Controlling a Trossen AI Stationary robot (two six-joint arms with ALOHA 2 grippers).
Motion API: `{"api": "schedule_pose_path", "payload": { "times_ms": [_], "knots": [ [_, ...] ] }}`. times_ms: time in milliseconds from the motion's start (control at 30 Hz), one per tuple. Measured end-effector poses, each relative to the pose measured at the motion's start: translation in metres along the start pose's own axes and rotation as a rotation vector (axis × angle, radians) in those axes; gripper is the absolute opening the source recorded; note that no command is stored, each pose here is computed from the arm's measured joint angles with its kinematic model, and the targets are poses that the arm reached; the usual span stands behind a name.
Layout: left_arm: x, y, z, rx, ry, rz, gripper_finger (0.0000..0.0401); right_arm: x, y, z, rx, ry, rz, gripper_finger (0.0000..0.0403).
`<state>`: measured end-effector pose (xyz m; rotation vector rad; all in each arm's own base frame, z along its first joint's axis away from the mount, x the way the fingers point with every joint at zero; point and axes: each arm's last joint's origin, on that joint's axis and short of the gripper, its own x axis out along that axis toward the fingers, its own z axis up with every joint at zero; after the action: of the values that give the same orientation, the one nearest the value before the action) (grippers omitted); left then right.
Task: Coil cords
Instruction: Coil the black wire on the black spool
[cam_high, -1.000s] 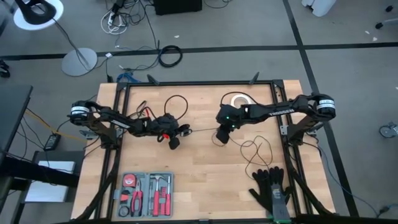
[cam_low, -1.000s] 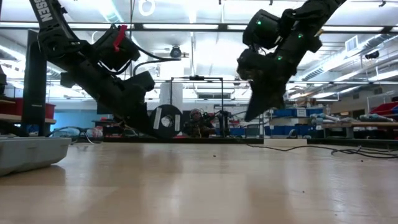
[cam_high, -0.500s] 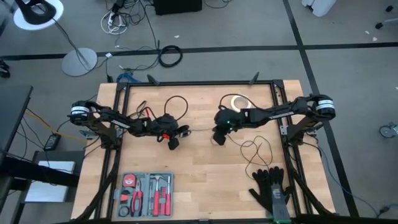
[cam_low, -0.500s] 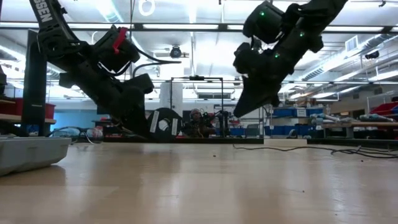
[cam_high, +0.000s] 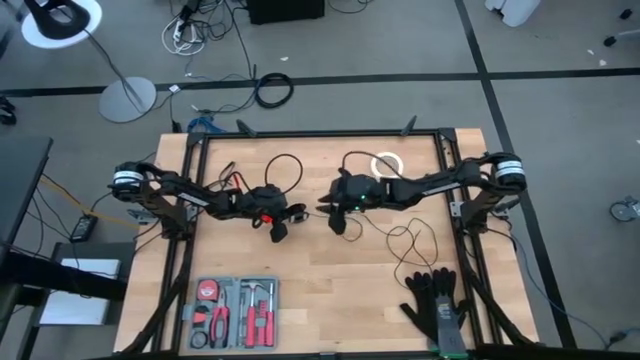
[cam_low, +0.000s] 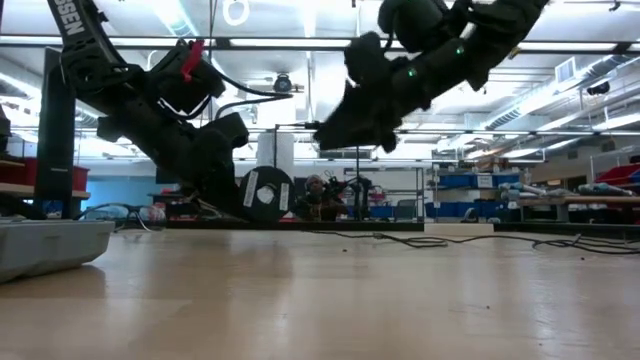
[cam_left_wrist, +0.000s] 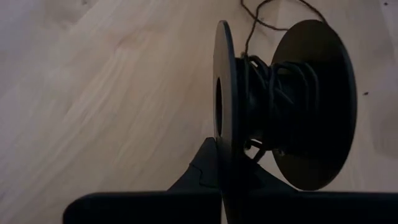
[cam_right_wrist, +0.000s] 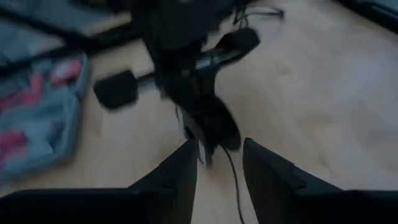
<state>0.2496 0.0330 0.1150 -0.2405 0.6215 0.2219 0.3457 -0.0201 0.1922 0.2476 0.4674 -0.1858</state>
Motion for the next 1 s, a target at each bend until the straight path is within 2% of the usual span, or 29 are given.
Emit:
{"api": "schedule_pose_path", "payload": {
  "times_ms": [233, 367, 433, 533, 567, 700, 767, 867, 1000],
  "knots": [
    [0.000, -0.001, -0.003, 0.001, 0.042, -0.040, 0.0000, 0.040, 0.008, -0.006, -0.096, 0.116, 0.050, 0.0093],
    [0.000, -0.001, -0.003, 0.002, 0.053, -0.054, 0.0000, 0.054, 0.018, 0.012, -0.173, 0.110, 0.077, 0.0091],
    [0.000, -0.002, -0.003, 0.001, 0.051, -0.068, 0.0000, 0.060, 0.019, 0.013, -0.195, 0.161, 0.070, 0.0092],
    [0.000, -0.002, -0.002, 0.002, 0.039, -0.073, 0.0000, 0.067, 0.019, 0.012, -0.204, 0.228, 0.094, 0.0092],
    [0.000, -0.002, -0.001, 0.003, 0.034, -0.075, 0.0000, 0.069, 0.021, 0.015, -0.203, 0.204, 0.100, 0.0091],
    [0.000, -0.003, -0.002, 0.003, 0.035, -0.095, 0.0000, 0.073, 0.019, 0.007, -0.184, 0.252, 0.096, 0.0082],
    [0.000, -0.003, -0.001, 0.004, 0.029, -0.098, 0.0000, 0.074, 0.018, 0.002, -0.165, 0.284, 0.087, 0.0066],
    [0.000, -0.003, 0.000, 0.004, 0.015, -0.097, 0.0001, 0.074, 0.020, 0.001, -0.168, 0.282, 0.093, 0.0018],
    [0.000, -0.003, 0.002, 0.001, -0.002, -0.105, 0.0005, 0.074, 0.025, -0.001, -0.177, 0.280, 0.062, 0.0009]
  ]
}}
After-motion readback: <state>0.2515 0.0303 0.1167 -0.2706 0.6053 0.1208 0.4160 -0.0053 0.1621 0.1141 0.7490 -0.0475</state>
